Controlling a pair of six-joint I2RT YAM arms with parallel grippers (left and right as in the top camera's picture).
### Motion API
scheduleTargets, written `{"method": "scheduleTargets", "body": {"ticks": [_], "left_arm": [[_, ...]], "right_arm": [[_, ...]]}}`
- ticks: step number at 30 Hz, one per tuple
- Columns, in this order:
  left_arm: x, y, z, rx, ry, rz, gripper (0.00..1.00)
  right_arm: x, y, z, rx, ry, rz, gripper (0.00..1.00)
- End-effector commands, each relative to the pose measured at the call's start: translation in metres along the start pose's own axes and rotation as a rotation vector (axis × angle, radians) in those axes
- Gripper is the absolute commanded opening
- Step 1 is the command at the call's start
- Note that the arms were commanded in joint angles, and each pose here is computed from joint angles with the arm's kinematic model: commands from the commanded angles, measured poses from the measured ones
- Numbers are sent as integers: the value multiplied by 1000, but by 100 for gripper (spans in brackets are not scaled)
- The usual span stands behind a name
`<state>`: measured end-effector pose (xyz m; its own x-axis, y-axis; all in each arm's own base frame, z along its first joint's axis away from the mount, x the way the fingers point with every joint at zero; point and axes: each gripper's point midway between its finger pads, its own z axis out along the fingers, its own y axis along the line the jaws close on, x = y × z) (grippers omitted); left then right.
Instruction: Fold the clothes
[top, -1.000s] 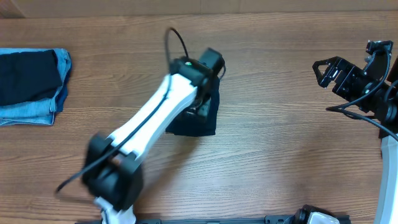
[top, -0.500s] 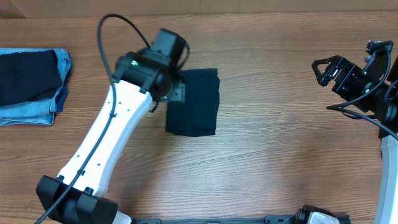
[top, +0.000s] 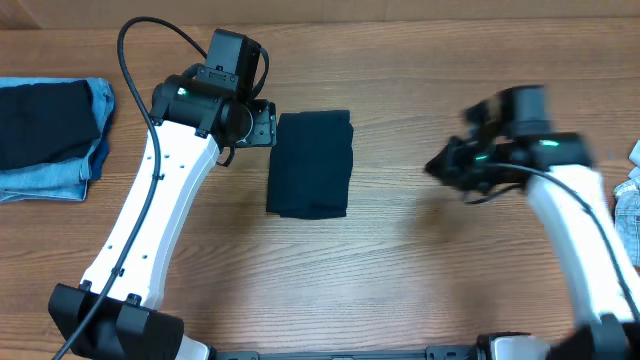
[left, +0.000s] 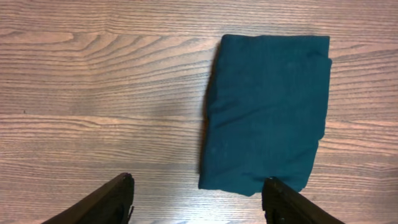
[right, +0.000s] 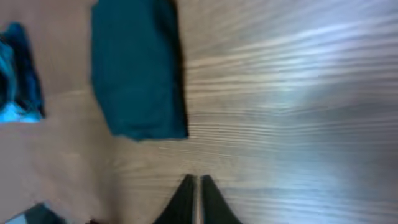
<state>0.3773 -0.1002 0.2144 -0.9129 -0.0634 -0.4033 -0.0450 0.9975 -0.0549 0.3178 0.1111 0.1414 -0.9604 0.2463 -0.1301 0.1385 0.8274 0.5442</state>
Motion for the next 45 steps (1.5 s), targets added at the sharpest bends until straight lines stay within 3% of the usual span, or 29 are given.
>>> {"method": "scheduleTargets", "body": {"ticks": [1, 11, 23, 31, 38, 45], "left_arm": [[-6, 0, -13, 15, -32, 26, 67], [-11, 5, -54, 40, -130, 28, 72], [-9, 9, -86, 62, -205, 39, 72], [-7, 11, -100, 71, -234, 36, 73], [-6, 12, -109, 79, -256, 34, 73], [-4, 11, -108, 83, -247, 36, 73]], "right_arm": [[21, 11, 56, -17, 93, 32, 4], [38, 15, 146, 68, 148, 54, 4], [39, 13, 170, 101, 100, 84, 4], [70, 47, 192, 39, 93, 91, 4], [102, 126, 201, -200, 119, -84, 4], [79, 159, 193, -310, 17, -170, 4]]}}
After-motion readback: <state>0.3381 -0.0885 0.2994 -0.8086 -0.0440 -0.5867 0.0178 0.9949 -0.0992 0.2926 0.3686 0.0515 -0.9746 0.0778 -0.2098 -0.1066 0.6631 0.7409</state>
